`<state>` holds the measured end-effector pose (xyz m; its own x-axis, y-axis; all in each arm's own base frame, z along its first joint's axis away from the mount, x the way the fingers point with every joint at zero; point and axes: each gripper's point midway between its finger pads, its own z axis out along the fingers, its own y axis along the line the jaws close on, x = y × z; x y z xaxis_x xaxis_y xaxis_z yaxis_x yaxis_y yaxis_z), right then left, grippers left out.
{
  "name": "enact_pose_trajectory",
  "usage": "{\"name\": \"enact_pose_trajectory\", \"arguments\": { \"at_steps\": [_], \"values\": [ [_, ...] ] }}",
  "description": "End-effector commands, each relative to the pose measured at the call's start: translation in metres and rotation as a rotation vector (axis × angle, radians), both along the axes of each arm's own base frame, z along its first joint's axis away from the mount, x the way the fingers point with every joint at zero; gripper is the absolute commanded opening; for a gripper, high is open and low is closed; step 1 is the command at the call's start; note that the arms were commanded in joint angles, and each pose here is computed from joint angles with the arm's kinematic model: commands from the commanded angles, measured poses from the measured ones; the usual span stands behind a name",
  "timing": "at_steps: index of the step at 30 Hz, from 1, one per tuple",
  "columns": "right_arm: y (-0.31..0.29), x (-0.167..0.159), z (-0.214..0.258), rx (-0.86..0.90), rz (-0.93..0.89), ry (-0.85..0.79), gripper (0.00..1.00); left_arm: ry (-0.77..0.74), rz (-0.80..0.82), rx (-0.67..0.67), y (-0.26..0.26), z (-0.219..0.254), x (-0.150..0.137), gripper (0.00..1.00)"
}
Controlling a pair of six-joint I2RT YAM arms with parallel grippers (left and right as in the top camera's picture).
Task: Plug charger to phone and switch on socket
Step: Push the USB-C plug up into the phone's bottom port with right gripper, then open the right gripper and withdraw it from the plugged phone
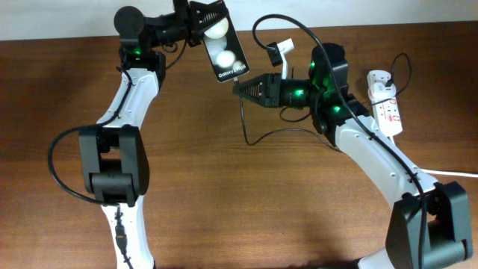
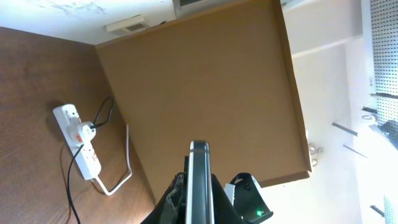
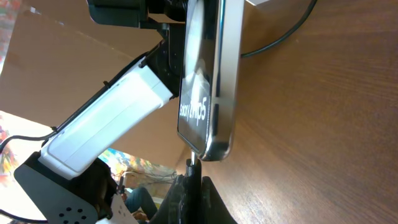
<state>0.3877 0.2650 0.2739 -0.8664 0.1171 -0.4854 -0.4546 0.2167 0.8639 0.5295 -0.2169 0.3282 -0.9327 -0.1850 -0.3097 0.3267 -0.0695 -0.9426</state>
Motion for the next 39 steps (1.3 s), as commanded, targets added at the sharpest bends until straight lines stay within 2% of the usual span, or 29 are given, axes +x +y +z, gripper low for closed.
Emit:
{"name": "enact_pose_trajectory", "arguments": {
  "at_steps": [1, 16, 31, 32, 33, 34, 39],
  "values": [
    [-0.01, 0.023, 0.011, -0.016, -0.125, -0.066, 0.04, -0.078, -0.198, 0.086, -0.019, -0.002, -0.04, 0.0],
    [-0.004, 0.031, 0.019, -0.006, -0.177, -0.098, 0.04, -0.121, -0.303, 0.127, -0.03, -0.01, -0.06, 0.0],
    [-0.006, 0.034, 0.029, 0.026, -0.188, -0.115, 0.05, -0.143, -0.301, 0.127, -0.03, -0.01, -0.06, 0.0],
    [-0.006, 0.033, 0.029, 0.026, -0.185, -0.115, 0.2, -0.143, -0.3, 0.126, -0.03, -0.01, -0.06, 0.0],
    [-0.006, 0.033, 0.029, 0.027, -0.181, -0.114, 0.7, -0.143, -0.3, 0.126, -0.03, -0.01, -0.06, 0.0],
    [-0.005, 0.032, 0.029, 0.028, -0.175, -0.113, 0.99, -0.142, -0.293, 0.126, -0.028, -0.01, -0.058, 0.0],
    [-0.004, 0.029, 0.029, 0.031, -0.155, -0.112, 0.99, -0.138, -0.237, 0.127, -0.003, -0.009, -0.045, 0.0]
  ]
}}
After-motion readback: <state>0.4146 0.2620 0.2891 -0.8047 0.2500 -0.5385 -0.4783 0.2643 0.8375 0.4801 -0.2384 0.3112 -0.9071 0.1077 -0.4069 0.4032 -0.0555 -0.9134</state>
